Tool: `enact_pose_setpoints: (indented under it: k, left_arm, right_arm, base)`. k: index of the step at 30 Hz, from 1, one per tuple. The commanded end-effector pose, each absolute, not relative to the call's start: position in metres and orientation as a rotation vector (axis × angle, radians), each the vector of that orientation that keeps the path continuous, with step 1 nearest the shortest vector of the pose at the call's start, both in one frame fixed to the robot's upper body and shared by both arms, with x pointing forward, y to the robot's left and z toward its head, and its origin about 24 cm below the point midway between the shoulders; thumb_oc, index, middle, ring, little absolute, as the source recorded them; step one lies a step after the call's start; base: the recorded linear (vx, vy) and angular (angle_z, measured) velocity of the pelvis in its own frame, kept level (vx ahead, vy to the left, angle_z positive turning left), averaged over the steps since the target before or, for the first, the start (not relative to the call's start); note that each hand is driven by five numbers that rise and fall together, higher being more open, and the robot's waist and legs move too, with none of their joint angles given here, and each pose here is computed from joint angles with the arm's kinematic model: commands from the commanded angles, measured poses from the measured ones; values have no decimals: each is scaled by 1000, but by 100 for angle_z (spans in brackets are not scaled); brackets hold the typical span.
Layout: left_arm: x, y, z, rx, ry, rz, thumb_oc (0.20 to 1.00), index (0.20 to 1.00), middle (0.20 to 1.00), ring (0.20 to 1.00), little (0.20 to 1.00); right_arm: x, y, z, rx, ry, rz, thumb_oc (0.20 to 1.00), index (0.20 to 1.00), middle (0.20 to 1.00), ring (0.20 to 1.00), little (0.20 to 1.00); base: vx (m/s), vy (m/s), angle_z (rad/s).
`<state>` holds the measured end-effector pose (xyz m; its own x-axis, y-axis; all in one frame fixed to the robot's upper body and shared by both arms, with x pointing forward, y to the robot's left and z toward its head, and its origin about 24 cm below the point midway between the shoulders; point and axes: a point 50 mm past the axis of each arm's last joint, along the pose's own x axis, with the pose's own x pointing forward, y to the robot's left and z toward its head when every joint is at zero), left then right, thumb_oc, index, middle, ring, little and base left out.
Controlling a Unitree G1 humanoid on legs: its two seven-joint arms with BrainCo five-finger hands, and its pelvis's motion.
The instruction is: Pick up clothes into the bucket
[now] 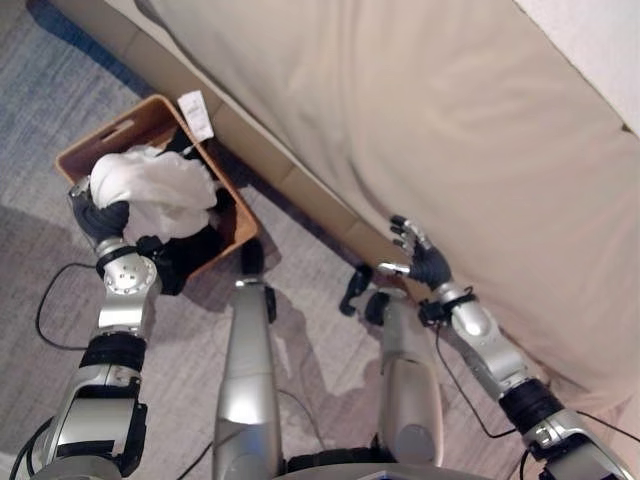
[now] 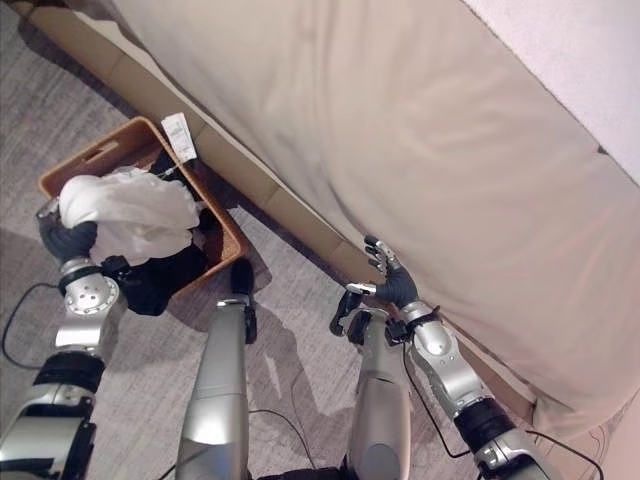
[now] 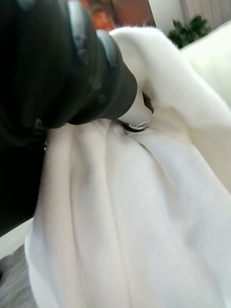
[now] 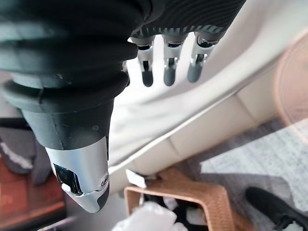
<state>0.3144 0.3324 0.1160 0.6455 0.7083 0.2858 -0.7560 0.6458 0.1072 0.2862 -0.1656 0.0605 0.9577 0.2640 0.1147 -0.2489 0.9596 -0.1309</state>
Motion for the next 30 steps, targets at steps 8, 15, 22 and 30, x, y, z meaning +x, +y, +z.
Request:
enact_pose_setpoints:
  k: [8, 15, 22, 30]
  left_arm:
    - [321, 363, 131, 9, -169, 921, 200, 200, 200, 200, 200]
    - [321, 361, 172, -12, -343, 896, 200, 200, 200, 200, 200]
    - [318, 367, 169, -22, -321, 937, 200, 200, 200, 200, 200]
    - [312, 371, 142, -116, -227, 1031, 200, 200, 200, 200, 200]
  right_arm:
    - [275, -183, 75, -92, -212, 220, 1000, 1000, 1000, 1000, 1000]
    - [274, -188, 74, -103, -201, 207, 1000, 1000, 1000, 1000, 1000]
    - [273, -189, 73, -105, -191, 214, 1000, 1000, 1000, 1000, 1000]
    - [269, -190, 70, -100, -176, 215, 1000, 1000, 1000, 1000, 1000]
  base:
    - [38, 13, -4]
    - [22, 7, 6]
    - [6, 3, 0]
    - [10, 3, -3]
